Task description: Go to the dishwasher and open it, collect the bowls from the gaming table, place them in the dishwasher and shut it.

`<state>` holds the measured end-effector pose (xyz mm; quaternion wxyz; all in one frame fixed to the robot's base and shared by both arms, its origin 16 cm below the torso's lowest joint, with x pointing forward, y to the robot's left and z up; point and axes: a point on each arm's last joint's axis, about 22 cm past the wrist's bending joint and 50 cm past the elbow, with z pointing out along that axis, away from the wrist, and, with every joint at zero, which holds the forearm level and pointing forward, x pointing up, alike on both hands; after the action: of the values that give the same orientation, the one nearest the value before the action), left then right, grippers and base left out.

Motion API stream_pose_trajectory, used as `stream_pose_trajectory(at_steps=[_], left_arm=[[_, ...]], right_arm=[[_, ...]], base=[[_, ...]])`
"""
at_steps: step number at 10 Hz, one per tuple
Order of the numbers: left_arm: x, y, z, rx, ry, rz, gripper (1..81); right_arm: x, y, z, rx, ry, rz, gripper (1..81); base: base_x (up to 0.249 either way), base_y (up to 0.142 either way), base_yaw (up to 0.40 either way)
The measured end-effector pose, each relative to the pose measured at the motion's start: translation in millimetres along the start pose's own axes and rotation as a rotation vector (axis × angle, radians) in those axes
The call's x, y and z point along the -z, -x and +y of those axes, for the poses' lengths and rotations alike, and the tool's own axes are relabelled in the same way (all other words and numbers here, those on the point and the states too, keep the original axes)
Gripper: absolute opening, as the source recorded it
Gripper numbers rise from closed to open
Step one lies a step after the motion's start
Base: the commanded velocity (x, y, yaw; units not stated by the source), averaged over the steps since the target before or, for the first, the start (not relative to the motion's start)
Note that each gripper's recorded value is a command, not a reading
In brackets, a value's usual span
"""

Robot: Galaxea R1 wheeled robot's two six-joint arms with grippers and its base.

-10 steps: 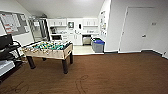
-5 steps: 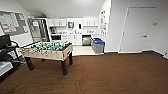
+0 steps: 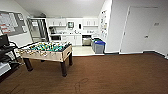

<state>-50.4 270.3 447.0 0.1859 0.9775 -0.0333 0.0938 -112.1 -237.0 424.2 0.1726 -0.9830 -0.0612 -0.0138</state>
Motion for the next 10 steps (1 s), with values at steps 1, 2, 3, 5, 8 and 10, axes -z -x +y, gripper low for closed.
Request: stream_pose_trajectory(at_steps=[1, 2, 3, 5, 8, 10], left_arm=[[-0.4, 0.3, 1.1, 0.000, 0.001, 0.000, 1.0], [0.1, 0.9, -0.1, 0.000, -0.001, -0.001, 1.0], [-0.3, 0.4, 0.5, 0.000, 0.000, -0.001, 1.0], [-0.7, 0.9, 1.2, 0.000, 0.001, -0.001, 1.0], [-1.5, 0.1, 2.1, 0.001, 0.001, 0.000, 1.0], [-1.8, 0.6, 1.7, 0.001, -0.001, -0.001, 1.0]], right_arm=[[0.0, 0.4, -0.1, 0.000, 0.000, 0.000, 1.0], [-0.1, 0.8, -0.4, 0.000, 0.000, 0.000, 1.0], [0.1, 0.0, 0.3, 0.000, 0.000, 0.000, 1.0], [0.1, 0.8, 0.0, 0.000, 0.000, -0.001, 1.0], [-0.1, 0.1, -0.2, 0.000, 0.000, -0.001, 1.0], [-0.4, -1.4, -0.2, 0.001, 0.000, 0.001, 1.0]], base=[[0.134, 0.000, 0.000], [0.133, 0.000, 0.000], [0.133, 0.000, 0.000], [0.134, 0.000, 0.000], [0.134, 0.000, 0.000], [0.134, 0.000, 0.000]])
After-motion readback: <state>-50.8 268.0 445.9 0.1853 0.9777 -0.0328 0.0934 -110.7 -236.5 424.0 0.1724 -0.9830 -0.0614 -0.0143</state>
